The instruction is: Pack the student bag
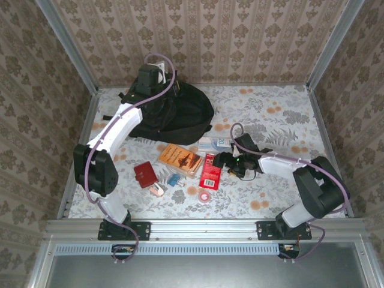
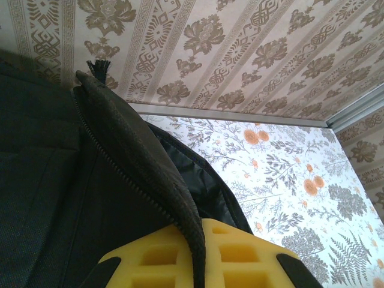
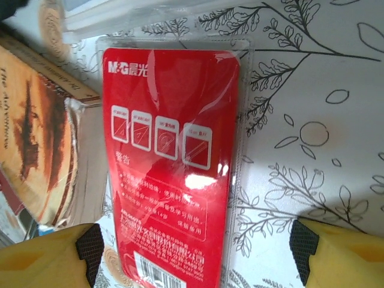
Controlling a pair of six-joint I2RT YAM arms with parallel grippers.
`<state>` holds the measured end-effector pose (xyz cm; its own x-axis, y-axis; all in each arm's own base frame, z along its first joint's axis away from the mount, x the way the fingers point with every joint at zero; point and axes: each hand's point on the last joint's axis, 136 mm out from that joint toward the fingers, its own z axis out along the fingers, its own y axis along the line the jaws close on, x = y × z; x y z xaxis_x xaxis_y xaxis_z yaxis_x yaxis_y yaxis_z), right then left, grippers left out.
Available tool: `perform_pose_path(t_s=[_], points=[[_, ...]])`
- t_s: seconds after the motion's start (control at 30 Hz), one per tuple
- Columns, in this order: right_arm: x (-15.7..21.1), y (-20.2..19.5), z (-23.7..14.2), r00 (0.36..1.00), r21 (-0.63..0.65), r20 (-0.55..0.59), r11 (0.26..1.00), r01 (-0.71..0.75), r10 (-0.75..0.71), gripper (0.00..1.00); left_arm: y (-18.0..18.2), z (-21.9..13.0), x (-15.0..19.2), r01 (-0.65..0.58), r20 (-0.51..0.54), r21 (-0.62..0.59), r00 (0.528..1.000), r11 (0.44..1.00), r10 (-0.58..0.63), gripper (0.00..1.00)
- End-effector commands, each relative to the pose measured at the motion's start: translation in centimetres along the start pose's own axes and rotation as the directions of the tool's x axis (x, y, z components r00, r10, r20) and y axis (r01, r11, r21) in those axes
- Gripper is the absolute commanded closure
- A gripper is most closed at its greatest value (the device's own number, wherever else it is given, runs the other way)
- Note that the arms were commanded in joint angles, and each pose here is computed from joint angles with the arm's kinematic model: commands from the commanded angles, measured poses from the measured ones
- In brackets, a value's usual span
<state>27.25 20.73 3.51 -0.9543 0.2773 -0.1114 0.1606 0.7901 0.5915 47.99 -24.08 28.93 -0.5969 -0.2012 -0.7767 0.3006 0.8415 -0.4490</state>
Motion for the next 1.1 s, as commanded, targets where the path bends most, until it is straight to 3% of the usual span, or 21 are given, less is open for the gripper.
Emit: perform_pose_path(t_s=[0.0, 0.6, 1.07], points=[[-0.3, 0.3, 0.7, 1.000, 0.002, -0.017, 1.000, -0.001, 0.001, 0.16, -1.8, -1.0, -1.8, -0.039, 0.056, 0.046, 0.998, 0.998, 0.037, 1.00], [0.0, 4.8, 3.8, 0.994, -0.129, -0.095, 0.990, -0.063, 0.051, 0.16, -1.8, -0.9, -1.7, -0.037, 0.052, 0.048, 0.998, 0.998, 0.035, 1.00], [0.3, 8.0, 3.8, 0.998, -0.253, -0.067, 0.967, -0.027, 0.010, 0.16, -1.8, -0.7, -1.5, -0.039, 0.049, 0.047, 0.998, 0.998, 0.037, 1.00]])
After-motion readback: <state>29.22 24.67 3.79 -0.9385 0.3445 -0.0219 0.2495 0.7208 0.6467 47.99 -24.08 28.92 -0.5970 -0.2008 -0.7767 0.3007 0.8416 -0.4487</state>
